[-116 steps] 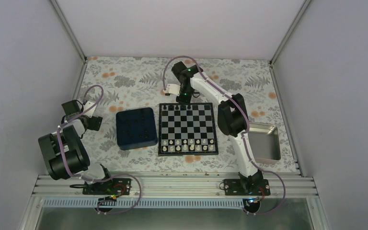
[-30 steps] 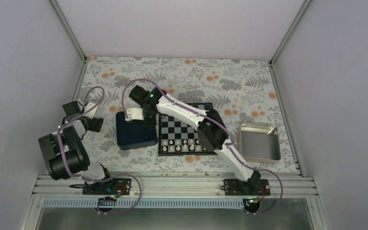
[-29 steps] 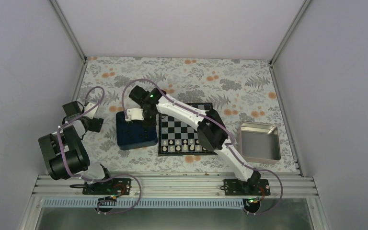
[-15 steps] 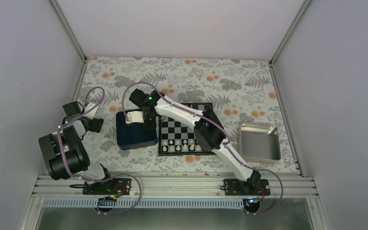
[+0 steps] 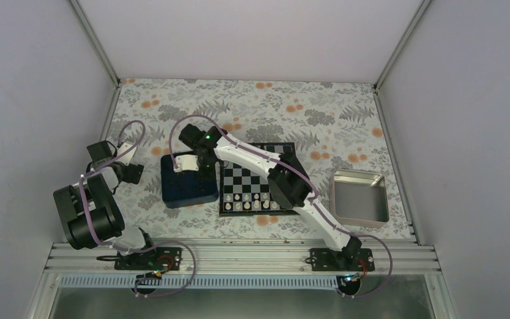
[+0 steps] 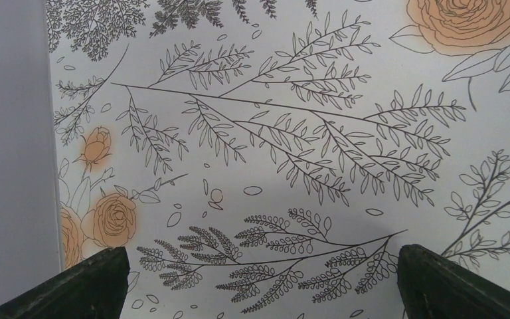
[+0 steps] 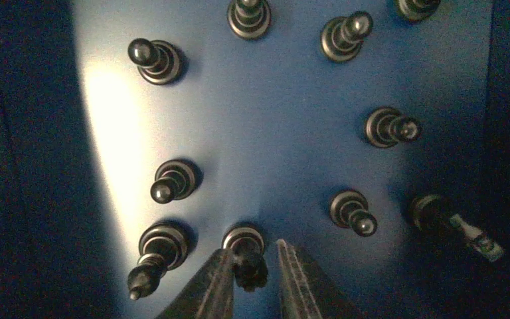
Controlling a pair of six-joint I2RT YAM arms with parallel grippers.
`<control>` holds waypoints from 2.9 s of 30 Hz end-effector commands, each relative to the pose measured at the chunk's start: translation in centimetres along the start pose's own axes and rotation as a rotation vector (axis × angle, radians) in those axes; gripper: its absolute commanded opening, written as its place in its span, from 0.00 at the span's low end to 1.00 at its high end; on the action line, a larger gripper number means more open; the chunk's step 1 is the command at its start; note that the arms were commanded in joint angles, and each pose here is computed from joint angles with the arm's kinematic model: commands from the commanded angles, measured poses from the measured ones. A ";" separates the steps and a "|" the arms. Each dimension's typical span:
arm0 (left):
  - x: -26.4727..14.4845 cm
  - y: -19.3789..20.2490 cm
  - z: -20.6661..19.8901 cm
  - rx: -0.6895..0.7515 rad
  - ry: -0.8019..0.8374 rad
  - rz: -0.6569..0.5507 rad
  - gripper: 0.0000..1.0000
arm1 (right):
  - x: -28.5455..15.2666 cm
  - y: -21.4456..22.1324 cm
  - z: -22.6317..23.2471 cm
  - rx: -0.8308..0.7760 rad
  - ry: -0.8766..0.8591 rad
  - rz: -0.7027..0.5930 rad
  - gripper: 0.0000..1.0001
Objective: Set up the chess pieces on the board
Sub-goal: Pick up the chess piece from the storage box, then place the chess piece on the chessboard.
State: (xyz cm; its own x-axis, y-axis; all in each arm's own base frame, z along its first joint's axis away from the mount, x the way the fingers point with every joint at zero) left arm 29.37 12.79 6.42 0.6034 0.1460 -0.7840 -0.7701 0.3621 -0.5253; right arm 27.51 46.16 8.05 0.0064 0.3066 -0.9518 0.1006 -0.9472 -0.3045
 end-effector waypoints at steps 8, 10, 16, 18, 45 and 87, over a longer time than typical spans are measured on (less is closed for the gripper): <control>0.1 -0.1 -0.2 0.006 0.013 -0.023 1.00 | -4.8 -1.2 -1.1 0.019 0.056 -0.087 0.06; 0.1 -0.2 -0.1 0.008 0.010 -0.024 1.00 | -7.5 -1.1 -1.7 0.033 0.089 -0.117 0.06; 0.0 -0.2 0.0 0.007 0.004 -0.023 1.00 | -15.7 1.9 -5.2 0.137 0.220 -0.180 0.05; 0.0 -0.2 0.0 0.005 0.001 -0.024 1.00 | -18.4 4.1 -6.5 0.186 0.277 -0.188 0.05; 0.0 -0.3 0.2 0.002 -0.006 -0.020 1.00 | -13.2 29.6 -10.0 0.675 0.261 0.019 0.07; 0.1 -0.1 -0.1 0.003 0.008 -0.021 1.00 | -14.3 29.1 -10.5 0.670 0.264 -0.002 0.46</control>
State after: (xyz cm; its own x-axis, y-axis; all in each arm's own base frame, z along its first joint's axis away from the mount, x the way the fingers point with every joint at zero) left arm 29.43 12.78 6.47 0.6068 0.1447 -0.7816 -0.7669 0.3653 -0.5277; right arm 40.16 14.82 9.33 0.1931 0.2021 -0.9601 -0.5512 -0.7872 -0.2765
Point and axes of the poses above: each gripper's point midway between its finger pads, its own x axis out along the fingers, its own z axis along the line the jaws close on, y = z × x, the point moved 4 cm from there along -x, back along the fingers, and after that the axes turned 3 degrees about x, right-handed, at the moved point
